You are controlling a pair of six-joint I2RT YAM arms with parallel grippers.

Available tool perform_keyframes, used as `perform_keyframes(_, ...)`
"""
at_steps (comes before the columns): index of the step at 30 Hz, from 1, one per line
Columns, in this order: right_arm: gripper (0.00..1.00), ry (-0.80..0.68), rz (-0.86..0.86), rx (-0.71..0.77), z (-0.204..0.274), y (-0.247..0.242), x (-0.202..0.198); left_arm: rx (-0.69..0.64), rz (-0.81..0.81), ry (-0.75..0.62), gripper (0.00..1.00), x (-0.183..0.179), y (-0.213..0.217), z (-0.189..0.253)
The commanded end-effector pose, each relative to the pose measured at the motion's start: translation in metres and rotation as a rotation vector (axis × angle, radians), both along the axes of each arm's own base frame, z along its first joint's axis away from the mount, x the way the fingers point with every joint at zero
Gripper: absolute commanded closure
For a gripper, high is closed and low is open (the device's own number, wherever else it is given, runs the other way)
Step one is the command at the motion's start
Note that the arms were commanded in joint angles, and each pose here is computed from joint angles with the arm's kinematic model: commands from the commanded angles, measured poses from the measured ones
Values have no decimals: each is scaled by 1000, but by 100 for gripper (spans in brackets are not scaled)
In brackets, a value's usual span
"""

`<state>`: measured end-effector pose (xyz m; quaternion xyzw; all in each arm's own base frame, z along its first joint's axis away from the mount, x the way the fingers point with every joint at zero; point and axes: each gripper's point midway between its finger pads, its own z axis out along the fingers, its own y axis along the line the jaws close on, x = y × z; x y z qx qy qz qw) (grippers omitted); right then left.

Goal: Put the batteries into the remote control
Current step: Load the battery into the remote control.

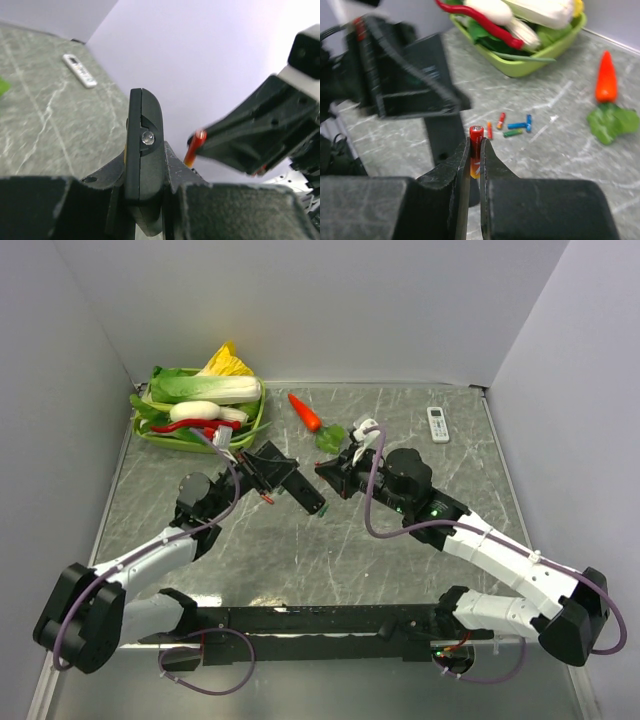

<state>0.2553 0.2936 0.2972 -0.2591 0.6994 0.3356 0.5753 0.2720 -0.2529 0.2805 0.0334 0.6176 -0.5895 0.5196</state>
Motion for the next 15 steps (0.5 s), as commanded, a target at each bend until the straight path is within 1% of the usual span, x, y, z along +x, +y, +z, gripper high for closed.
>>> perform_keyframes(1, 100, -108, 111, 52, 25, 13, -19, -106, -88, -154, 98, -9, -8, 58)
perform_keyframes(6, 100, -130, 129, 45, 23, 15, -22, -126, -111, -153, 98, -6, -12, 67)
perform_keyframes(15, 100, -137, 169, 47, 23, 18, -30, -156, -99, -135, 98, -1, -11, 73)
